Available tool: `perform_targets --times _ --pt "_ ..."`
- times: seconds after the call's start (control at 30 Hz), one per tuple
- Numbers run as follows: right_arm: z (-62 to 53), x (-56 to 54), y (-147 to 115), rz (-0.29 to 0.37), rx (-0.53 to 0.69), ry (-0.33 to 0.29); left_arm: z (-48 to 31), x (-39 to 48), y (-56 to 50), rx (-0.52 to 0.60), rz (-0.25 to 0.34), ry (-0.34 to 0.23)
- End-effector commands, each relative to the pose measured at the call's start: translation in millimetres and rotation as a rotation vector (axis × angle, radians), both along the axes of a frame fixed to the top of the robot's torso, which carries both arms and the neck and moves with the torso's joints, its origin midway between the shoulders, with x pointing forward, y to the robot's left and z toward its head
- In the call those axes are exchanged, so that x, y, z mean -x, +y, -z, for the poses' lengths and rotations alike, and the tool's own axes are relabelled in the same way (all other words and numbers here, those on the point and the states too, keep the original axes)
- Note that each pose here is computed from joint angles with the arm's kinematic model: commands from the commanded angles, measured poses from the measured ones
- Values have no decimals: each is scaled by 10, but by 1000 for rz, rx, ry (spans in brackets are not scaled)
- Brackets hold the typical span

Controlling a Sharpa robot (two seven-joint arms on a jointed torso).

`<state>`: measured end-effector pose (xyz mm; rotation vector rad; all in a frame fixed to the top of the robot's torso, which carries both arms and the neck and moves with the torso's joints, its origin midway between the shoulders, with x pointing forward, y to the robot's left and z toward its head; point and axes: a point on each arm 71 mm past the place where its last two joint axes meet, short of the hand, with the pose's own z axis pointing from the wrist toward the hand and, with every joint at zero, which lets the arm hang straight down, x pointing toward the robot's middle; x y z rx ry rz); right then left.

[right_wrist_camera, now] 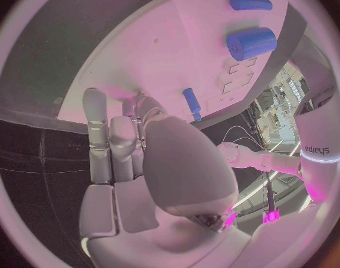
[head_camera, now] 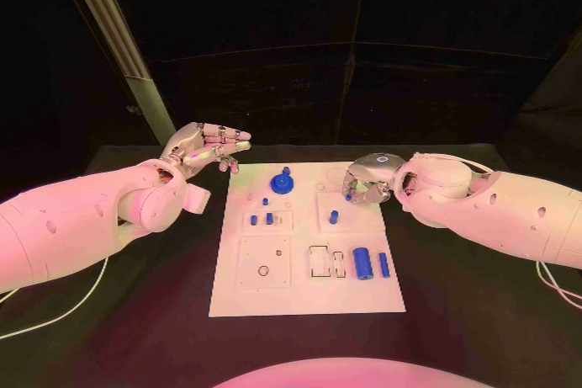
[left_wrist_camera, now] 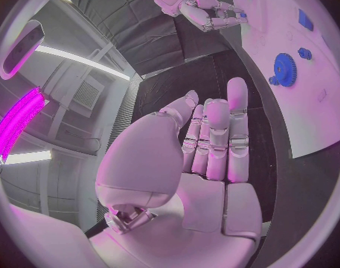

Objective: Assemble the parts on the task board

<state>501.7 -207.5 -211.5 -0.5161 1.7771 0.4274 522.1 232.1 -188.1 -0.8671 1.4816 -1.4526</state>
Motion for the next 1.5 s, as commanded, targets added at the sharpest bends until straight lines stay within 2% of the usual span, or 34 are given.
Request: perform_targets --times 0.03,0.3,0.87,1.23,1.5 --pt "50 7 -2 -4 14 37 -15 -1 11 9 -3 -9" --pt "99 19 34 -12 17 59 -14 -1 25 7 -6 -6" --pt "125 44 100 -26 25 83 -10 -6 39 2 -13 -1" --pt "88 59 143 -38 -1 28 -8 -8 42 1 -15 0" --pt "83 56 151 -35 2 14 -6 -10 46 -1 -17 3"
